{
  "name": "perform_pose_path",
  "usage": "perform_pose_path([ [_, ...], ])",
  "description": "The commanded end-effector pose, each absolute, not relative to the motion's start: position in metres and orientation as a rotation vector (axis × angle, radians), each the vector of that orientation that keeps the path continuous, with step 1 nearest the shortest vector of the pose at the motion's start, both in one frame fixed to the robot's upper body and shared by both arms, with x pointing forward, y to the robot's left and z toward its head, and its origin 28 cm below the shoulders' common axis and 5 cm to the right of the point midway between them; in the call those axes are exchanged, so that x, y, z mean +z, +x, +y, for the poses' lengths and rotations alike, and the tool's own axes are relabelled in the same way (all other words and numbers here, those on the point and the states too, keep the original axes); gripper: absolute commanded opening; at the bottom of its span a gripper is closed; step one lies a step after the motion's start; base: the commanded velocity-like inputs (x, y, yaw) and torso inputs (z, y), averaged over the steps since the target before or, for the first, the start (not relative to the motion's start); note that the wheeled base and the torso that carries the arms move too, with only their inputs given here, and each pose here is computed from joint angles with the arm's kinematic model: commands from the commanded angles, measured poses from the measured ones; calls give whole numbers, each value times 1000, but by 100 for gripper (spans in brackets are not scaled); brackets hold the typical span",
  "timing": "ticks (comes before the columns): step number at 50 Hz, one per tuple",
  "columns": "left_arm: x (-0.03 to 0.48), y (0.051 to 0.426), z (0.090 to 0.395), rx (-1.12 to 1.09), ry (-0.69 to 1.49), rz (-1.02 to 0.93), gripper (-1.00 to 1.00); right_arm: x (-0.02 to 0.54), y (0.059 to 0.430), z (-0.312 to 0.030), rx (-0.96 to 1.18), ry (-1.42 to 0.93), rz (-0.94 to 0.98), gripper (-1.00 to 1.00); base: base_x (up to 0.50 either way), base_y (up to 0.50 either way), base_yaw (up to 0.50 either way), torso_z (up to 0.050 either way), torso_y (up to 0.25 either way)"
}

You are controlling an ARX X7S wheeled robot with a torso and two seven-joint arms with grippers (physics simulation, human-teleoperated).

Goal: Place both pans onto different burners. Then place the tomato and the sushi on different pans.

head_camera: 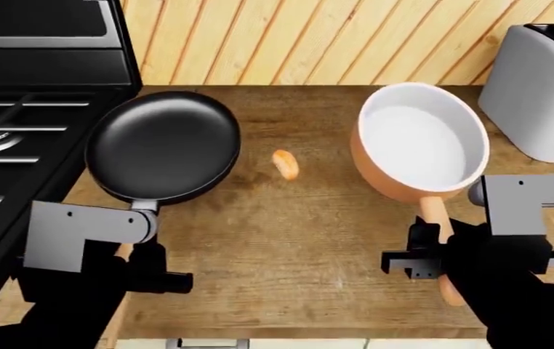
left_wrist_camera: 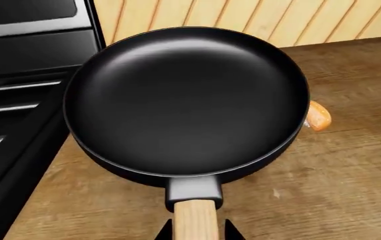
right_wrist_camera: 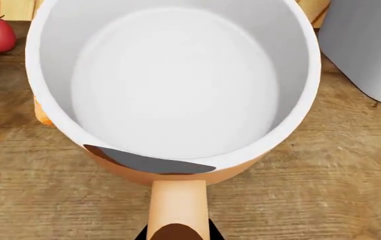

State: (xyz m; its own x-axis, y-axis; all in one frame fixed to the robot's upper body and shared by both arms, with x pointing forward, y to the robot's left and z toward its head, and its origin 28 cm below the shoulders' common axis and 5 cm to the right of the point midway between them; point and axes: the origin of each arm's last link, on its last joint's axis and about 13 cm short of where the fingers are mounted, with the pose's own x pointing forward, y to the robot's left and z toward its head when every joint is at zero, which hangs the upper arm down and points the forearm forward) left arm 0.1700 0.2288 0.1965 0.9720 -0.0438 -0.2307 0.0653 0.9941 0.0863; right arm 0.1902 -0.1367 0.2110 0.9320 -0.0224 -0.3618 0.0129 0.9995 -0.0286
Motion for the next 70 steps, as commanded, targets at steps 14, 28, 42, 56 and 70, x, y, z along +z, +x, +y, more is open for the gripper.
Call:
perform_pose_path([
  [14,208,172,233,4,91,144,-100,219,193,-140,-39,-21,279,-100,-138,0,0,1,4],
  [28,208,173,233,5,92,143,-100,219,192,-139,-40,-35,271,-100,0,444,0,1,4],
  [42,210,174,233,2,96,142,-100,220,192,-139,-46,-34,266,-100,0,500,0,2,5],
  [56,209,173,233,2,86,140,-100,219,192,-139,-48,-28,266,-100,0,500,0,1,5],
  [70,207,173,234,5,79,148,-100,220,193,-138,-42,-31,268,-100,0,500,0,1,5],
])
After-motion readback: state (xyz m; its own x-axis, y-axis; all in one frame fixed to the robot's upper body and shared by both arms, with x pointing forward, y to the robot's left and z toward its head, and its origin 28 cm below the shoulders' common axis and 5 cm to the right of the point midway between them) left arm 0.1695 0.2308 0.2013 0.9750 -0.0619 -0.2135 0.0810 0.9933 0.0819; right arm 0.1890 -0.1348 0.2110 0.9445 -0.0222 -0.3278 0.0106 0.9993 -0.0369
